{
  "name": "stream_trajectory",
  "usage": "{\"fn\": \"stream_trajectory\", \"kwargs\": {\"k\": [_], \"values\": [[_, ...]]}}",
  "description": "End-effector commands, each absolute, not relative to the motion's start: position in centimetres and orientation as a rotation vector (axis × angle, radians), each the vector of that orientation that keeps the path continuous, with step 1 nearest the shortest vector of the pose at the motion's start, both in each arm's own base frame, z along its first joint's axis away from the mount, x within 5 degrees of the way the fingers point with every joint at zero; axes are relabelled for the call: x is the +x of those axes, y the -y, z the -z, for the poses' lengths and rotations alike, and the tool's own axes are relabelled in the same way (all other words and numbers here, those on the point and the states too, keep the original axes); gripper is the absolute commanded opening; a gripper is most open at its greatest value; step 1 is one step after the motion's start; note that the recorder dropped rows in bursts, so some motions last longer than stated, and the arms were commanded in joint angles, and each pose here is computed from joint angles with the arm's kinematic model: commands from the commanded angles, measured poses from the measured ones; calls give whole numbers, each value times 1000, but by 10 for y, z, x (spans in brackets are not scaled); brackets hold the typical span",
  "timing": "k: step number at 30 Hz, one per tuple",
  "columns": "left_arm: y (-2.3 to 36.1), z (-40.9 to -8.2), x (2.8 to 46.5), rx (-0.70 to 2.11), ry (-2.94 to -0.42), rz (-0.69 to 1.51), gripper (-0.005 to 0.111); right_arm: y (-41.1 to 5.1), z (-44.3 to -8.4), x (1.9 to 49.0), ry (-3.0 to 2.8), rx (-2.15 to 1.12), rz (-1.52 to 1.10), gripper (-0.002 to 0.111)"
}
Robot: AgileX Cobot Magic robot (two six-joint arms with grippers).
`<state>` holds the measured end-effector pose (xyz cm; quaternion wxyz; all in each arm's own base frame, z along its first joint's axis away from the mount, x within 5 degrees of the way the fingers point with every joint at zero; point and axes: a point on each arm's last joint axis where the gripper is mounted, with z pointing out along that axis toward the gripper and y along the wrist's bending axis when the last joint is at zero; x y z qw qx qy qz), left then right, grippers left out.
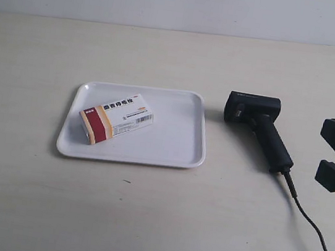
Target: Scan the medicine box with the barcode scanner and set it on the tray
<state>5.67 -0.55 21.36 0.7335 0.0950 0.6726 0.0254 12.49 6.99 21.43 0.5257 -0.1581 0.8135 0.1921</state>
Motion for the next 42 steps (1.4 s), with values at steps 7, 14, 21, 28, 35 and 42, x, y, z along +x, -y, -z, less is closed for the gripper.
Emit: {"fn": "stream_trajectory", "kwargs": {"k": [7, 14, 21, 28, 35, 42], "values": [[2, -213, 56, 222, -1471, -157, 1, -70, -215, 124, -1934, -379, -467, 0], [-5, -206, 57, 92, -1560, -129, 1, -70, -215, 124, -1934, -379, -467, 0], [1, -190, 55, 172, -1735, -88, 1, -70, -215, 124, -1934, -379, -467, 0], [1, -189, 55, 96, -1743, -13, 1, -70, -215, 124, -1934, -378, -468, 0], [1, -189, 55, 94, -1743, -10, 1, -70, -215, 124, -1936, -379, -464, 0], [1, -189, 55, 95, -1747, -12, 1, -70, -215, 124, -1936, -379, -464, 0]]}}
